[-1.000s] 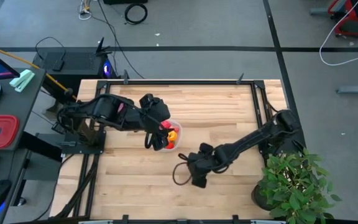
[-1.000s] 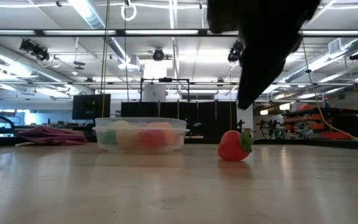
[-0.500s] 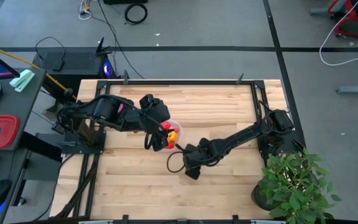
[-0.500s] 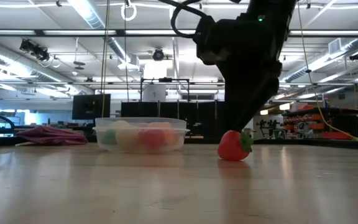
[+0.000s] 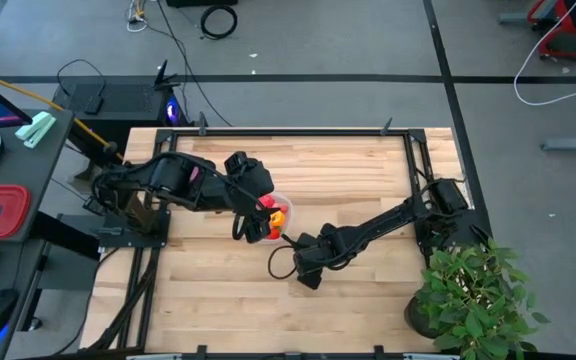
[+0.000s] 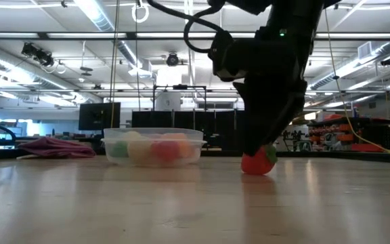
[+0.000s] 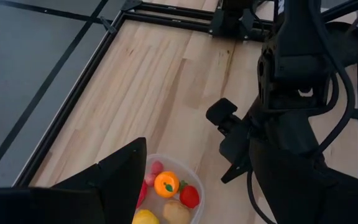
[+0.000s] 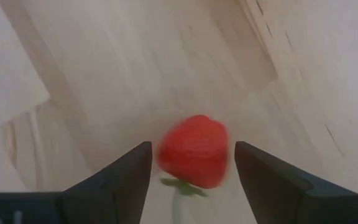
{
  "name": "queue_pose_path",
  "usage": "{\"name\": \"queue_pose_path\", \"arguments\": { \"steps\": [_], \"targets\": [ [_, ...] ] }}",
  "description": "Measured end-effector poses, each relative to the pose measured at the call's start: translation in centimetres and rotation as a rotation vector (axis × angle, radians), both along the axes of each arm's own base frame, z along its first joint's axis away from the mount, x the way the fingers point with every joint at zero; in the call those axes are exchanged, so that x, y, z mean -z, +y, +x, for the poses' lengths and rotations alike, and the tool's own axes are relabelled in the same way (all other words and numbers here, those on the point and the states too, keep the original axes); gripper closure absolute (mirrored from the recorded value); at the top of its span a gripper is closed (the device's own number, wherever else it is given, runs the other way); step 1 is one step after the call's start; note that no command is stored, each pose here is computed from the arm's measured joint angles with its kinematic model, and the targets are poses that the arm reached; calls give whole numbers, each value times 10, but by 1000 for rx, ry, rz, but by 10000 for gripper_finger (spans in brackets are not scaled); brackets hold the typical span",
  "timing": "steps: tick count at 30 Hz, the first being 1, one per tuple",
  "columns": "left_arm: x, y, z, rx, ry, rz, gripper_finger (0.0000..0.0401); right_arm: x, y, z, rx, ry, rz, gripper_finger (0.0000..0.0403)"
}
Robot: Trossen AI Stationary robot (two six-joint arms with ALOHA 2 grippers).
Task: Pick and placing Produce into tupperware
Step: Put the red strawberry into the transparent bin
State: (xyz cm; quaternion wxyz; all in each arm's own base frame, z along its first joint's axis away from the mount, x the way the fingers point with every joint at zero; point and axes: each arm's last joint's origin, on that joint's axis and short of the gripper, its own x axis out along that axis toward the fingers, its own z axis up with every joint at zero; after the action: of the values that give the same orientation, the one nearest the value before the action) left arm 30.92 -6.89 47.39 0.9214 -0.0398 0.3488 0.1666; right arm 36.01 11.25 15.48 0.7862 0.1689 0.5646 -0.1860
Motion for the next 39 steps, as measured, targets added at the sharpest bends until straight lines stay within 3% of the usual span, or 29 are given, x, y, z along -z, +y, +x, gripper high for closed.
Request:
{"name": "queue_pose_path", "arguments": {
  "steps": [22, 31, 39],
  "targets": [
    [0, 0, 0, 1, 0, 0, 113, 14, 9, 3, -2, 2, 10, 163],
    [0, 0, 0, 0, 1, 0, 113, 14, 9, 4, -15, -9, 4, 219],
    [0, 0, 0, 0, 0, 0, 113, 9, 2, 6, -72, -14, -20, 217]
  ]
}}
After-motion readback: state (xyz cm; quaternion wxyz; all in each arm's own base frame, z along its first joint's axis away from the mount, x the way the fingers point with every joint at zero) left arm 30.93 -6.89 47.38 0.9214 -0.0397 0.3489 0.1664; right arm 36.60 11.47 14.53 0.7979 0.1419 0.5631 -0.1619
